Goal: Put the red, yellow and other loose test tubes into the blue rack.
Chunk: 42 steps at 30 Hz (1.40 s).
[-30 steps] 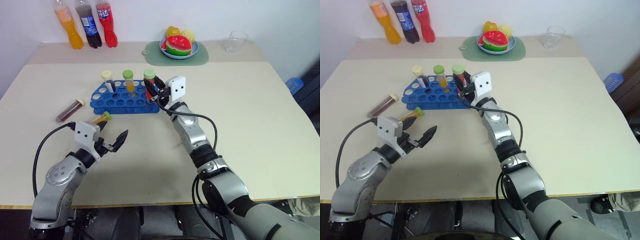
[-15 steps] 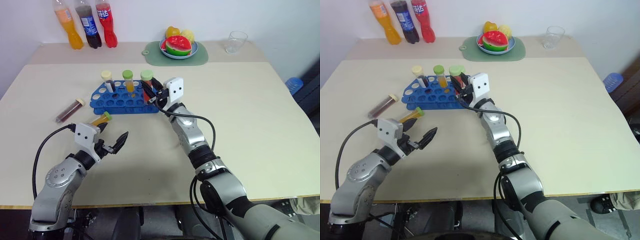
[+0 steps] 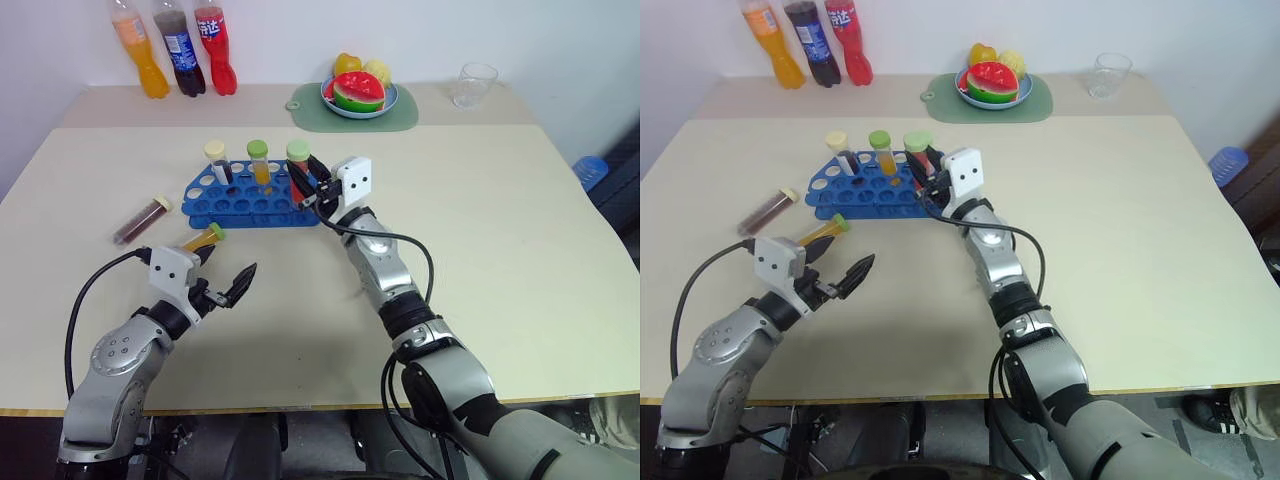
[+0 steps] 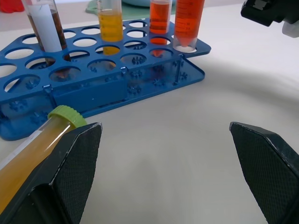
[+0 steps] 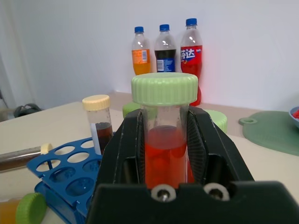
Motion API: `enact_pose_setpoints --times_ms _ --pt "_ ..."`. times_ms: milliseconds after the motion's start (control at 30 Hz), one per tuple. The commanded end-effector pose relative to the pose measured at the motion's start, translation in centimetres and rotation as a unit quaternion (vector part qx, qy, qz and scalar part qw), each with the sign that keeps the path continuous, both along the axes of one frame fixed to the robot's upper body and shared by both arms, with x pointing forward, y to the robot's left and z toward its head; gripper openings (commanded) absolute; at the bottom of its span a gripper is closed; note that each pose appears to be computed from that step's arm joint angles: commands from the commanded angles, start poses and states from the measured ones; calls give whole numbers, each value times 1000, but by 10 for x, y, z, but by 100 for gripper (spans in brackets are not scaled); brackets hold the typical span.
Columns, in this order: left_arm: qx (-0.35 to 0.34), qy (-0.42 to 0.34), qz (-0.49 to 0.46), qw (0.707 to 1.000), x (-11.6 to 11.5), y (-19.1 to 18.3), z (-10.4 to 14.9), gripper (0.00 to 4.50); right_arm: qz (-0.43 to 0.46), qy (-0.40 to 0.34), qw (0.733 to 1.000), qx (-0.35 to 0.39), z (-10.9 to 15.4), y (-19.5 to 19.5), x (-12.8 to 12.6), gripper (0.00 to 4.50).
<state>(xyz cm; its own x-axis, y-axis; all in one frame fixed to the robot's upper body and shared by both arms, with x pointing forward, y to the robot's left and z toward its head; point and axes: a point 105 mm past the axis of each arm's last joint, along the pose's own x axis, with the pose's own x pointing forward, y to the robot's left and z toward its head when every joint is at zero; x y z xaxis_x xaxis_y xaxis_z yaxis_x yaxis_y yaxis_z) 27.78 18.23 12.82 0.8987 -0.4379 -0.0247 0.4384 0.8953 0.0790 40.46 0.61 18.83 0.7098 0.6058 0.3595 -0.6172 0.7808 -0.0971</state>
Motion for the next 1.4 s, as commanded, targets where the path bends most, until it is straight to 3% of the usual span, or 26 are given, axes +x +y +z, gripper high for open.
enact_pose_setpoints --times_ms 33,700,1400 --pt "6 -21 -2 1000 -1 1 8 450 0 12 1000 -12 -10 -2 -1 76" --pt "5 -24 2 1000 -2 -1 10 450 4 1 1000 -18 -9 -9 -8 76" --pt "7 -23 -1 1000 -2 -4 13 450 9 10 1000 -23 -7 17 2 76"
